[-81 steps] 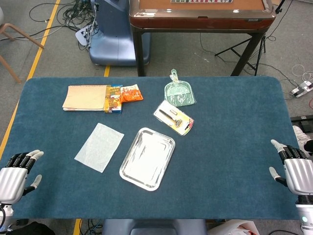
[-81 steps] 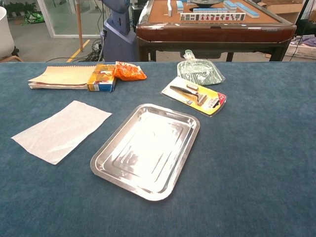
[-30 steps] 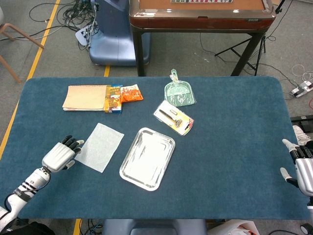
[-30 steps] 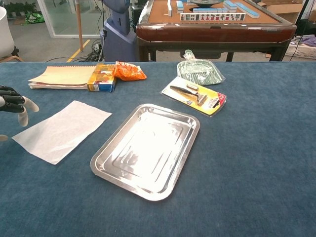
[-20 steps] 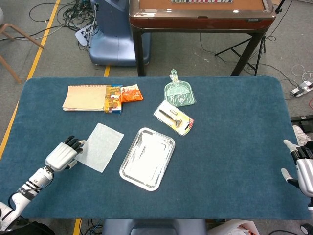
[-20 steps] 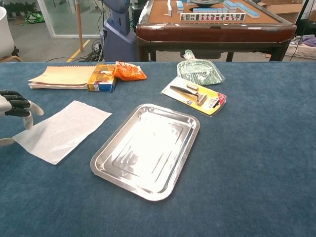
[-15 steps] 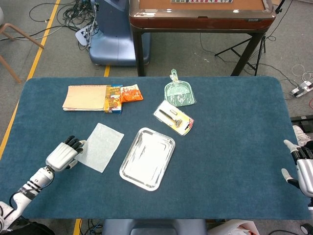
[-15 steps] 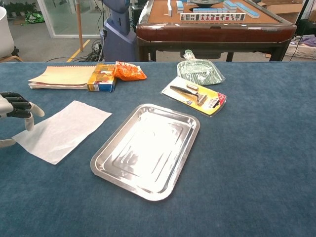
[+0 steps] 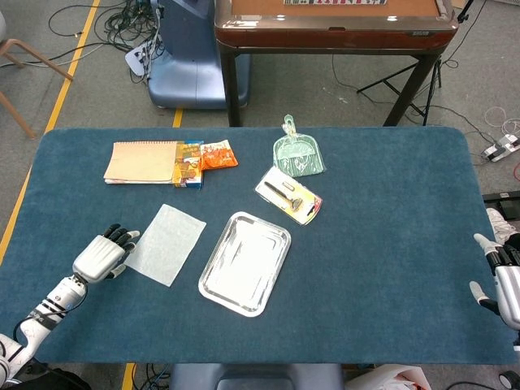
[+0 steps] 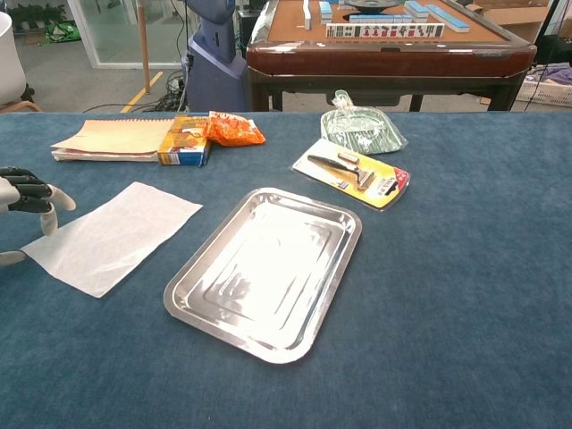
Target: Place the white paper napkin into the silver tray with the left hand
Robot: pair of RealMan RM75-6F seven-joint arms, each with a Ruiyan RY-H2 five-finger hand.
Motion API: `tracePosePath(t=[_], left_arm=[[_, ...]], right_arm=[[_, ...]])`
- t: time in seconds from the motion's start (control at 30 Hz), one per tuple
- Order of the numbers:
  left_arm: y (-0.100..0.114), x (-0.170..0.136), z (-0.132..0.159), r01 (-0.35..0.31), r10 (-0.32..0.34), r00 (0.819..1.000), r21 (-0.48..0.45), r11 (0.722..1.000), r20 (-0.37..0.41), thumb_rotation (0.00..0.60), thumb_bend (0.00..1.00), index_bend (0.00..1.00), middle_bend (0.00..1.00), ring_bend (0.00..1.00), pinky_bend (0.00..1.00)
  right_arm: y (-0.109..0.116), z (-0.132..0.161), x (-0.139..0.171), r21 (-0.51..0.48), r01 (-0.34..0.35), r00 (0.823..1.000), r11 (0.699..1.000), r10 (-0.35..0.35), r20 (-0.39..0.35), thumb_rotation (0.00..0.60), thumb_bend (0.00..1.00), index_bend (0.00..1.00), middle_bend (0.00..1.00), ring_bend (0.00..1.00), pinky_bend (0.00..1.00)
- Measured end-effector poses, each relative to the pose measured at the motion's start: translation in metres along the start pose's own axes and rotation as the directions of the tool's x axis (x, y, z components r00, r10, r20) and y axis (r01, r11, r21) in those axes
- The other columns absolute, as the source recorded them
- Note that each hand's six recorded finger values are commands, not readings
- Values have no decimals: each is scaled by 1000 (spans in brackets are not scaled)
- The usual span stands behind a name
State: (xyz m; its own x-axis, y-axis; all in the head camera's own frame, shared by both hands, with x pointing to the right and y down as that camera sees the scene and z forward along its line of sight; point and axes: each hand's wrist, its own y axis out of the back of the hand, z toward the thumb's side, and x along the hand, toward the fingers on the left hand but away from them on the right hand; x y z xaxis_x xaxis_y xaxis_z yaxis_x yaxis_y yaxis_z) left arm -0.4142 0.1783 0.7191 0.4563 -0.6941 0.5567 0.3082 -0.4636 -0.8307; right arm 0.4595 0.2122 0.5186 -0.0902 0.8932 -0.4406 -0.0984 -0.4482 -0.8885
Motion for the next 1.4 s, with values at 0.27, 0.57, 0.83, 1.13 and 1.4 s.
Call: tracePosePath(t=[0.27, 0.57, 0.83, 1.13, 1.4], left_arm=[[-7, 10, 10, 10, -9, 1000, -19, 1000, 17, 600, 246, 429, 207, 199, 137], [-6, 12, 14, 4, -2, 999, -45, 999, 33, 600, 247, 503, 212, 200, 137], [-5, 13, 15, 11, -8, 999, -64, 998, 38, 600, 338, 541, 214, 200, 137], [-2, 16, 16, 3, 1, 1000, -119, 993, 32, 600, 375, 622, 229, 203, 137], [4, 16, 14, -23, 26, 1000, -167, 986, 13, 600, 375, 623, 234, 205, 137]], right_arm=[[3, -3, 3, -5, 6, 1000, 1000, -6, 12, 600, 279, 161, 263, 212, 280], [-1, -3, 3, -9, -6, 1000, 1000, 6, 13, 600, 279, 161, 263, 212, 280], [-2, -4, 1, -11, -8, 1000, 1000, 9, 14, 600, 279, 161, 263, 212, 280], [-2, -4, 0, -14, -7, 1000, 1000, 7, 11, 600, 279, 161, 263, 212, 280], [-1, -6, 0, -16, -3, 1000, 1000, 3, 20, 600, 279, 161, 263, 212, 280]])
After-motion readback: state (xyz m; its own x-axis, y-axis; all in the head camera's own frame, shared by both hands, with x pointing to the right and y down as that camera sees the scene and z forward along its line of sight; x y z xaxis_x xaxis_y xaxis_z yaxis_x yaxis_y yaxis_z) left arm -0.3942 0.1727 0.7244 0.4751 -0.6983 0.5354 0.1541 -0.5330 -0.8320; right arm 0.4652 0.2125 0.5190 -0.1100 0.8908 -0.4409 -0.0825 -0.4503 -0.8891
